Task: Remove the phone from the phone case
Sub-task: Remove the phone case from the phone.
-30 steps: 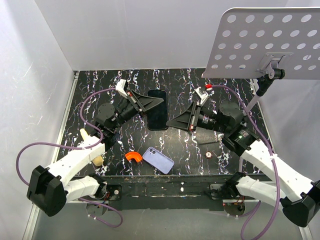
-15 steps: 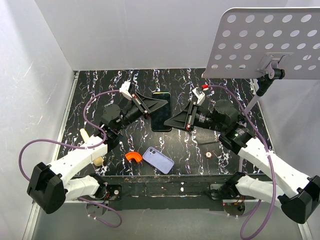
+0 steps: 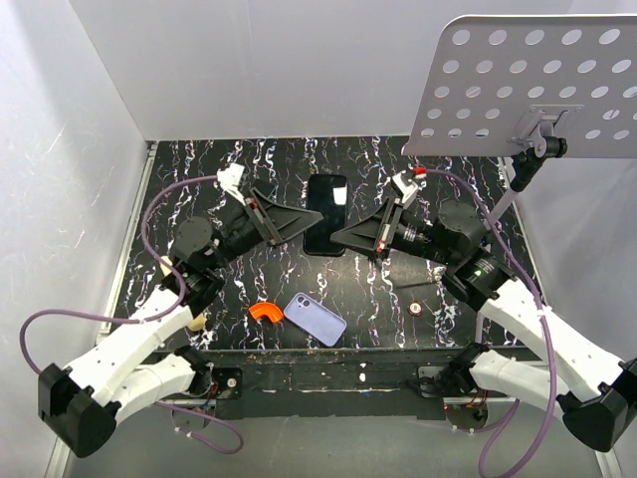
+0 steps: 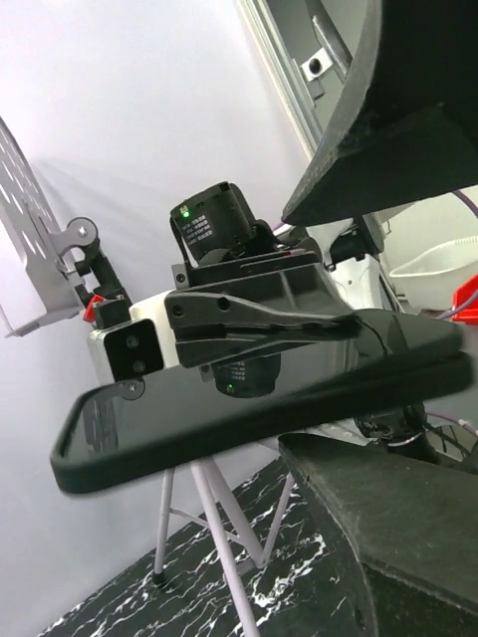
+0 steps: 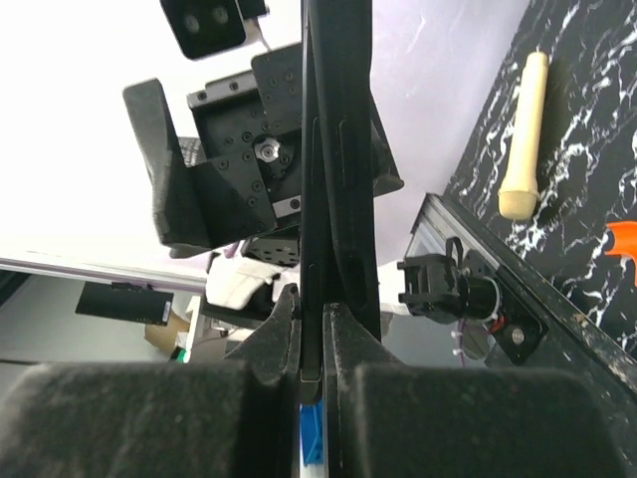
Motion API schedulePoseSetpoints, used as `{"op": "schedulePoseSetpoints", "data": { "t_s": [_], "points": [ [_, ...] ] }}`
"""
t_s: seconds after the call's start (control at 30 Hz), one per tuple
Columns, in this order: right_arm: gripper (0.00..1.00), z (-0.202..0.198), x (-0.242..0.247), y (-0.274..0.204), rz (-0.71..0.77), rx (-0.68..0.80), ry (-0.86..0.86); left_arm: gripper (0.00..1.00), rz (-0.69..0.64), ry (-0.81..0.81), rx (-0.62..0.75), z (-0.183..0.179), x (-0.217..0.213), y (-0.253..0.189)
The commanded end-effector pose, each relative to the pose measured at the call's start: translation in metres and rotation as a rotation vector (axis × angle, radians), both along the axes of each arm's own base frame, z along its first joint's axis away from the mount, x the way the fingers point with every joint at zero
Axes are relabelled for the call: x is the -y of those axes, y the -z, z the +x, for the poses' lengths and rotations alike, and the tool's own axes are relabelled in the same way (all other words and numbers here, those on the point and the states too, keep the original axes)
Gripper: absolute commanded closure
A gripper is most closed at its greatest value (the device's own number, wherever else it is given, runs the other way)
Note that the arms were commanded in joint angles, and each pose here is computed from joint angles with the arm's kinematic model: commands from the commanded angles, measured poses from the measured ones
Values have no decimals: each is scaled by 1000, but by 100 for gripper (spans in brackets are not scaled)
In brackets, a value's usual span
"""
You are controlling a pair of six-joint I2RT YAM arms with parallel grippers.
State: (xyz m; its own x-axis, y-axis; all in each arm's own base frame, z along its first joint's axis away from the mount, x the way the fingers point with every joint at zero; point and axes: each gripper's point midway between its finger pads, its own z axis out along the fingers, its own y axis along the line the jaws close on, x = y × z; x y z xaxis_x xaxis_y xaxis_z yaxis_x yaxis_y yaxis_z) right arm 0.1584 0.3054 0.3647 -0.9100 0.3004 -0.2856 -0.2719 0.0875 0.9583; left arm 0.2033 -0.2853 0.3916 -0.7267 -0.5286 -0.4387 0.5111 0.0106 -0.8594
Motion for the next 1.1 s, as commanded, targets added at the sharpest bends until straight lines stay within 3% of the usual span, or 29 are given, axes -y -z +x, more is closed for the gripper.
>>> {"op": "schedulePoseSetpoints", "data": {
  "t_s": [0.0, 0.07, 0.2, 0.4, 0.57, 0.83, 0.93, 1.07],
  "points": [
    [99, -7, 20, -63, 175, 124, 67, 14, 101, -33, 163, -14, -22, -9],
    [99, -10, 24, -70, 197, 133, 71, 17, 157, -55, 207, -20, -29, -4],
    [99, -14, 29, -78, 235, 135, 72, 43, 163, -35, 299, -41, -38, -3],
    [99, -17, 30, -86, 266, 142, 58, 43, 144, 71, 352, -59, -33, -6],
    [99, -17, 29, -85, 271, 137, 52, 50, 152, 115, 323, -58, -26, 0],
    [99, -16, 26, -82, 279, 125, 35, 54, 115, 113, 295, -49, -21, -5],
    [99, -17, 26, -83, 285, 126, 31, 66, 133, 101, 276, -43, -19, -1],
    [99, -19, 27, -86, 290, 131, 29, 76, 138, 96, 273, -41, -19, 1]
  ]
}}
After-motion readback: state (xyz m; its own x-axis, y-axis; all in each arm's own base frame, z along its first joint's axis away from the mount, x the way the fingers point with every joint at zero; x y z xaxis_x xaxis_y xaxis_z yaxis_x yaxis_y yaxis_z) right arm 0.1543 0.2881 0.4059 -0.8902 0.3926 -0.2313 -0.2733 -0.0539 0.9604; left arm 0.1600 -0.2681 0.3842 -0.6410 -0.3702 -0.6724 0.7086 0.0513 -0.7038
